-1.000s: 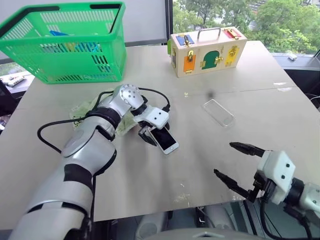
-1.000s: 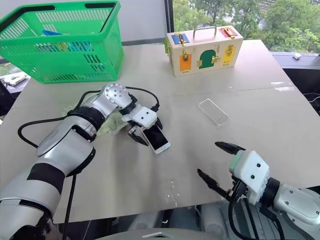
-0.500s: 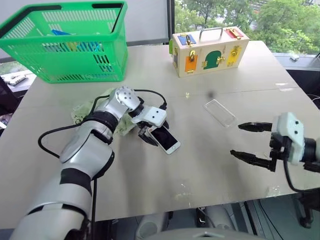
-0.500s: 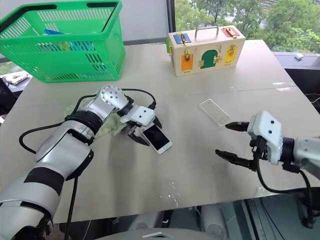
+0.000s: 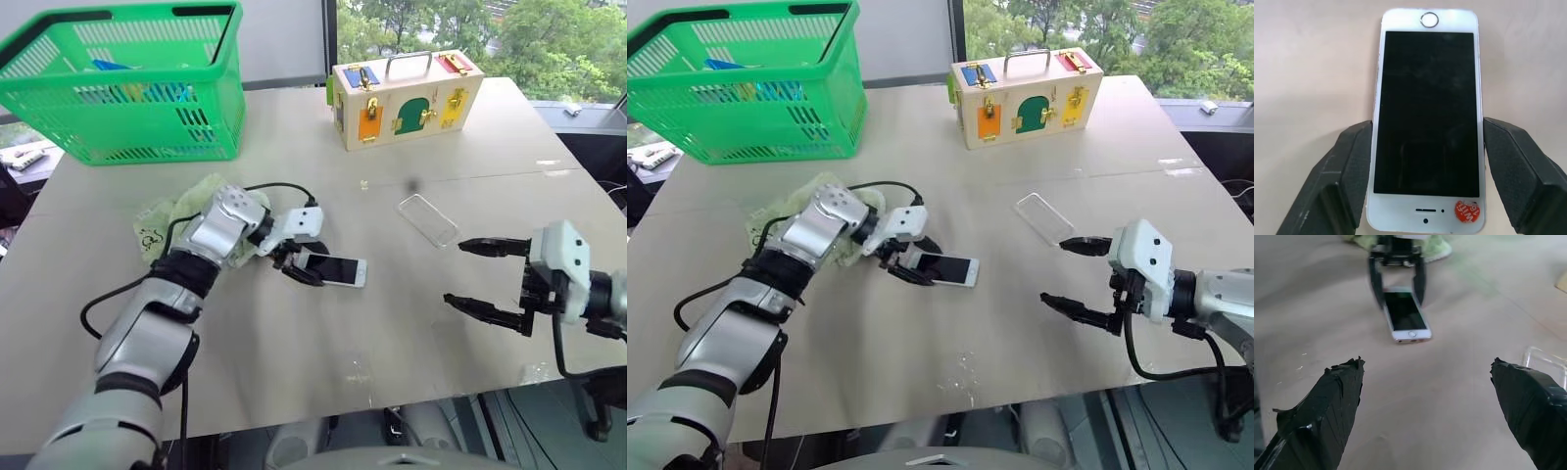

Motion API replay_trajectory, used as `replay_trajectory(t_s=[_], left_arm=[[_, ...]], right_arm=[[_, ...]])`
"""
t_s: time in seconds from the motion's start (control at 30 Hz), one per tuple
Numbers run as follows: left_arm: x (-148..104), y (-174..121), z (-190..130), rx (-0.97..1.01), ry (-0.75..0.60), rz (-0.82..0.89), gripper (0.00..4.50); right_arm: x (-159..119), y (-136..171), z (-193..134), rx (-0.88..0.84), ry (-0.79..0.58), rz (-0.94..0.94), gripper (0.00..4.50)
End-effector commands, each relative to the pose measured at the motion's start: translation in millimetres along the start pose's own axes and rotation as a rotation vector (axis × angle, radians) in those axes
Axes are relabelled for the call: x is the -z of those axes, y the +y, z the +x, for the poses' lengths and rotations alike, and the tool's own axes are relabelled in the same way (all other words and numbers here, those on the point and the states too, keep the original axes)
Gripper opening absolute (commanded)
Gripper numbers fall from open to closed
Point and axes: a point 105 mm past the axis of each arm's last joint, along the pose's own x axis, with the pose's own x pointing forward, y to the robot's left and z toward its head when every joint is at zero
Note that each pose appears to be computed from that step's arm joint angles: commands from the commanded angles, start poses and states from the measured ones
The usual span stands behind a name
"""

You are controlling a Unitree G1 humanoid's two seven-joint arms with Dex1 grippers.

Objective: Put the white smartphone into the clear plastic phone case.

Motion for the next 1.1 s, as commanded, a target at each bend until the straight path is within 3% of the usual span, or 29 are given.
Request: replay_trajectory(t_s=[0.03, 0.33, 0.53, 0.57, 0.63, 1.1], left_arm=[[-26, -12, 5, -0.037, -0.043, -0.013, 2.88], [-26, -10, 25, -0.217, -0.019, -0.075, 2.88], [-22, -15, 31, -0.192, -0.067, -0.05, 2.88], [-24, -16, 33, -0.183, -0.082, -0.031, 3.9], [-26, -18, 35, -0.163, -0.101, -0.003, 4.42], [-38, -24, -6, -0.289, -0.301, -0.023, 4.42]], right_arm=[[-3, -2, 3, 0.089, 0.018, -0.039, 4.5], [30, -34, 27, 0.226, 0.196, 0.003, 4.5], [31, -52, 42, 0.263, 0.196, 0.039, 4.5], [31, -54, 44, 0.263, 0.195, 0.036, 4.5], [30, -57, 48, 0.262, 0.195, 0.034, 4.5], [36, -80, 71, 0.3, 0.219, 0.088, 4.5]])
